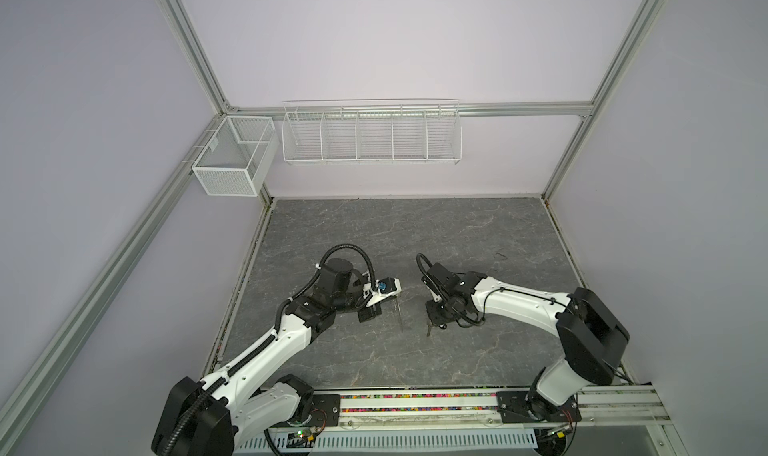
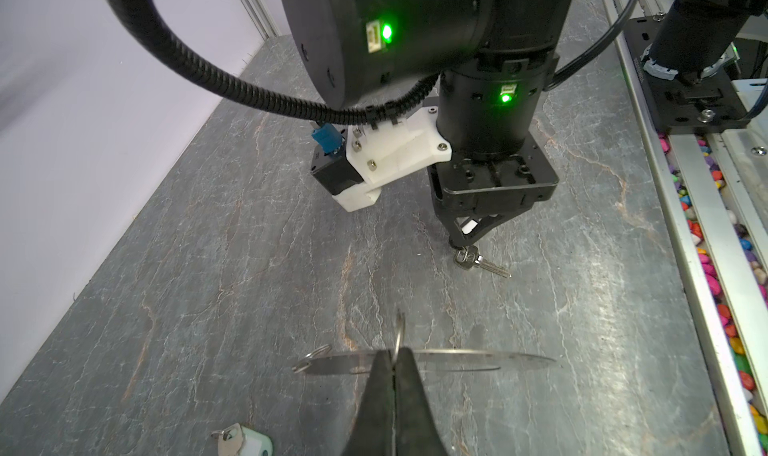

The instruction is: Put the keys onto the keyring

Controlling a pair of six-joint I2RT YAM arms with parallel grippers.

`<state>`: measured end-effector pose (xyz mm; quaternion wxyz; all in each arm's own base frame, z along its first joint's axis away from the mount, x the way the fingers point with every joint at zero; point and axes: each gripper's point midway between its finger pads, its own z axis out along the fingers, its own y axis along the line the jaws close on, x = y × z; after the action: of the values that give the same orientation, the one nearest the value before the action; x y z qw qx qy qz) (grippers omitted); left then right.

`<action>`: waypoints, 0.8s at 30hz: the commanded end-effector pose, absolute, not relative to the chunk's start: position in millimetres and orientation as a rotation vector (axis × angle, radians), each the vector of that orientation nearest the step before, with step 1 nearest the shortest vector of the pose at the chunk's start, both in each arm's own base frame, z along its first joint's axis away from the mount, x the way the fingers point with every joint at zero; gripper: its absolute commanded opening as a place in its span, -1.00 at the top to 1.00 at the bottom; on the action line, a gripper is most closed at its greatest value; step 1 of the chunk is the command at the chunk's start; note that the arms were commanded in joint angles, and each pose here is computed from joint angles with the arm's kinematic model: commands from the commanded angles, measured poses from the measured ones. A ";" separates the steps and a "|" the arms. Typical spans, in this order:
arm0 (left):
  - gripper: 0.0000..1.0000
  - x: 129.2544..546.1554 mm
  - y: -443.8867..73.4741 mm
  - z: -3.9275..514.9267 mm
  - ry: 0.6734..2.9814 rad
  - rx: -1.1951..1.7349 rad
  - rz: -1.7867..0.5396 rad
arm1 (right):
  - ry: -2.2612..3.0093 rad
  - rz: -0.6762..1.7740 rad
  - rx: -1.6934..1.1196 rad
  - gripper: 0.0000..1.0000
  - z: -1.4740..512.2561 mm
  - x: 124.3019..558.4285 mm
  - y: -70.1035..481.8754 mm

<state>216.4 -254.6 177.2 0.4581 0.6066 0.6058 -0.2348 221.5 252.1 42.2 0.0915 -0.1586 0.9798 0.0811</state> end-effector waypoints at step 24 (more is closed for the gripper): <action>1.00 216.9 -256.1 185.1 1.456 1.473 -0.586 | 2.957 0.188 -0.603 0.57 26.0 220.1 265.5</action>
<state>217.6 -255.9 180.4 0.4643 0.6027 0.6041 -0.2374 223.4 266.1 24.1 0.0636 -0.1816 0.9786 0.0735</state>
